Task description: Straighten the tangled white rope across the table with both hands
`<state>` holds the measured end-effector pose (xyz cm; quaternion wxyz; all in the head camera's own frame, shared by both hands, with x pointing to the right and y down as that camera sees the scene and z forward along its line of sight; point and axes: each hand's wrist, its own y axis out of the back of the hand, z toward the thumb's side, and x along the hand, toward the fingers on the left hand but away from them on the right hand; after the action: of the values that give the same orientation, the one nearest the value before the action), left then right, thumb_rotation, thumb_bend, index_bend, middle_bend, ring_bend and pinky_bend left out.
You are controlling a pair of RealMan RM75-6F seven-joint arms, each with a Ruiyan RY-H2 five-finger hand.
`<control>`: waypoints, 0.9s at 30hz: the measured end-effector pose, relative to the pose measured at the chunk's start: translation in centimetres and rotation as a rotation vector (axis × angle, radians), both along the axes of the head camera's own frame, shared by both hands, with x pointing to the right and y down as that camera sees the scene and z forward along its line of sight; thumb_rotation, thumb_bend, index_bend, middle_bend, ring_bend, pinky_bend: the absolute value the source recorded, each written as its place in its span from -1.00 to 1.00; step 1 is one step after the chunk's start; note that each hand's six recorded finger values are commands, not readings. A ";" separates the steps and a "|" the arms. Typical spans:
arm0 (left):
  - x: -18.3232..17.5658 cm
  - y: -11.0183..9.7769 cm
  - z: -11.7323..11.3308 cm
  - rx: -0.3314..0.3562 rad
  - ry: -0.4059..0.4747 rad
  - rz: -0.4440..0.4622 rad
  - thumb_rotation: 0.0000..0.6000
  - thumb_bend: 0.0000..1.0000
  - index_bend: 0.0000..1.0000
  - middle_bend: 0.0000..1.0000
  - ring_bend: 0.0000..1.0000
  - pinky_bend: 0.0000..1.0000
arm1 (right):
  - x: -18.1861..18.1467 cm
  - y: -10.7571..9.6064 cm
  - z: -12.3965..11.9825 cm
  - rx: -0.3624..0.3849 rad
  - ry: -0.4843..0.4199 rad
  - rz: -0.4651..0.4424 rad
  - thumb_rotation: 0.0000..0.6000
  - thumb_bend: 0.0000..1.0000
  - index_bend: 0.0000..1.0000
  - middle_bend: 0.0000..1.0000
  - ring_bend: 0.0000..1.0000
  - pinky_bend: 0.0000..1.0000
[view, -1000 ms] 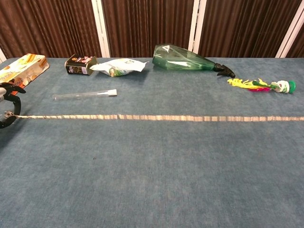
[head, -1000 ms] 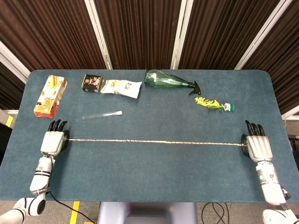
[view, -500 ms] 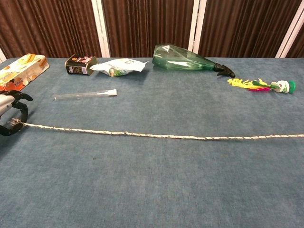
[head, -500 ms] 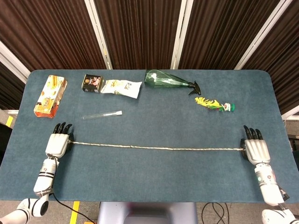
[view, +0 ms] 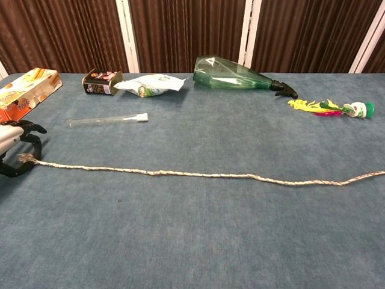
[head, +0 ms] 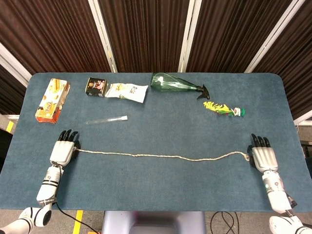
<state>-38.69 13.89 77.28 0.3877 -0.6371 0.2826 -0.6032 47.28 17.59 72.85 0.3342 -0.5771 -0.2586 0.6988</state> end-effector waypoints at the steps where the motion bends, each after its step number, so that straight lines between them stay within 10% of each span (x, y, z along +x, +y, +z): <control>1: 0.1 0.1 0.1 -0.006 0.005 0.002 1.00 -0.04 -0.37 -0.77 -0.98 -0.82 | 0.0 0.0 0.1 -0.002 0.000 0.002 1.00 0.16 -0.14 -0.84 -1.00 -1.00; 8: 0.0 0.3 0.1 -0.027 0.019 0.011 1.00 -0.12 -1.00 -0.93 -1.00 -0.83 | 0.3 0.1 0.0 -0.006 0.007 0.011 1.00 0.16 -0.64 -0.98 -1.00 -1.00; 18: -1.9 0.2 -2.1 -0.022 0.088 -0.058 1.00 -0.17 -1.00 -1.00 -1.00 -0.81 | 1.1 0.4 -1.9 -0.008 0.003 0.016 1.00 -0.06 -1.00 -1.00 -1.00 -1.00; 27: -3.3 1.6 -8.4 0.090 0.281 -0.096 1.00 -0.17 -1.00 -1.00 -1.00 -0.86 | -0.6 1.7 -8.3 0.175 -0.089 0.015 1.00 -0.11 -1.00 -1.00 -1.00 -1.00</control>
<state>-42.00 15.53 68.86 0.3435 -0.6828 0.3910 -0.5127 46.72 19.30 64.60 0.3663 -0.5742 -0.3377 0.6497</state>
